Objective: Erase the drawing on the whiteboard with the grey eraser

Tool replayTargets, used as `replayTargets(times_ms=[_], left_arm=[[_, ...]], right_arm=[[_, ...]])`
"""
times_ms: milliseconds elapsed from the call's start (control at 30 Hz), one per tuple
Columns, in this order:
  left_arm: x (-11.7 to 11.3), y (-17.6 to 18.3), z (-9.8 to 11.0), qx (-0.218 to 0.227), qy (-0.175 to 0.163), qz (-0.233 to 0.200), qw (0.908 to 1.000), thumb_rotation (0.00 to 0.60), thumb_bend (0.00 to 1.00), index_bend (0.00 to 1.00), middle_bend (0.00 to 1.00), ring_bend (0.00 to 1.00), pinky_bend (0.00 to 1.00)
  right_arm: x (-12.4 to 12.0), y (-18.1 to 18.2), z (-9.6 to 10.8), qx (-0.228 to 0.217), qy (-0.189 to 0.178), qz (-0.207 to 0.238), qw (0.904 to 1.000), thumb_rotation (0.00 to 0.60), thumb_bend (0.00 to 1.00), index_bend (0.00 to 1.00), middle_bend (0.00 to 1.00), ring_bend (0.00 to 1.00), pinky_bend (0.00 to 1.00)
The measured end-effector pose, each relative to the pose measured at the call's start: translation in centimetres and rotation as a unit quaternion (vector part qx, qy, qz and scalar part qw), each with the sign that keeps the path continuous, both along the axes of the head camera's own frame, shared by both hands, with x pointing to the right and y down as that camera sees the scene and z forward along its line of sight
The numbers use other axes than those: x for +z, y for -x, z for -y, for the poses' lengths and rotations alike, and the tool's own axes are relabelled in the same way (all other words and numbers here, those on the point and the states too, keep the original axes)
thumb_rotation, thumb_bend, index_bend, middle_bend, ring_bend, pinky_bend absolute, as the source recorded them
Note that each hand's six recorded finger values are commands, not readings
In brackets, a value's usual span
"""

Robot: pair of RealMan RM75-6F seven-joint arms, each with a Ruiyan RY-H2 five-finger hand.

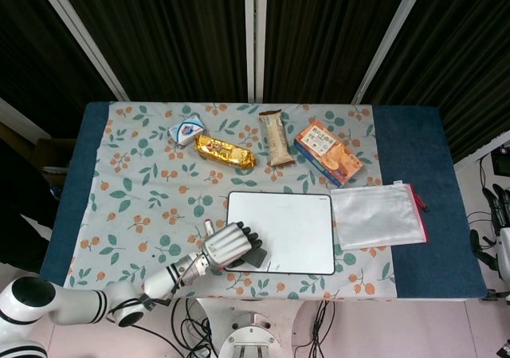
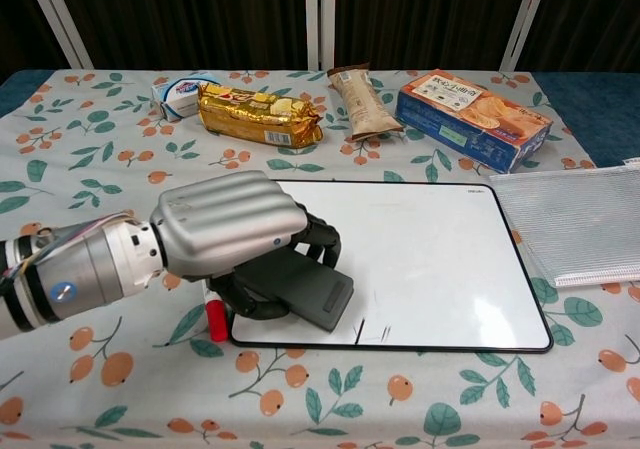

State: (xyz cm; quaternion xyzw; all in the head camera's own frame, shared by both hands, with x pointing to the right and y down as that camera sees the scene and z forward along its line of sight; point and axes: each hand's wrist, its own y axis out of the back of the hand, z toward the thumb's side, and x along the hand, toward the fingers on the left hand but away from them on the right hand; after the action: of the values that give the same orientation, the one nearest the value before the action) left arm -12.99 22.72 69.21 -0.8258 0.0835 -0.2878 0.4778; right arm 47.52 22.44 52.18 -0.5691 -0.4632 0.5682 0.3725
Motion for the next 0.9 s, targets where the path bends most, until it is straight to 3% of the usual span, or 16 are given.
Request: replayTargets(times_ms=[500,900], left_arm=[[-0.2,-2.4,-1.8,0.016,0.007,-0.024,0.9996,0.600,0.42,0.72,0.64,0.59,0.51],[0.2,-4.2,-2.0,0.021,0.016,-0.028,0.9993,0.600,0.42,0.73,0.64,0.59,0.51]], right_arm=[[-0.4,-0.4,-0.1,0.003,-0.004,0.001,1.0000,0.600,0.39,0.00,0.00,0.00,0.00],[-0.2,-0.8,-0.4,0.007,-0.001,0.005,1.0000,0.600,0.40,0.00,0.00,0.00,0.00]])
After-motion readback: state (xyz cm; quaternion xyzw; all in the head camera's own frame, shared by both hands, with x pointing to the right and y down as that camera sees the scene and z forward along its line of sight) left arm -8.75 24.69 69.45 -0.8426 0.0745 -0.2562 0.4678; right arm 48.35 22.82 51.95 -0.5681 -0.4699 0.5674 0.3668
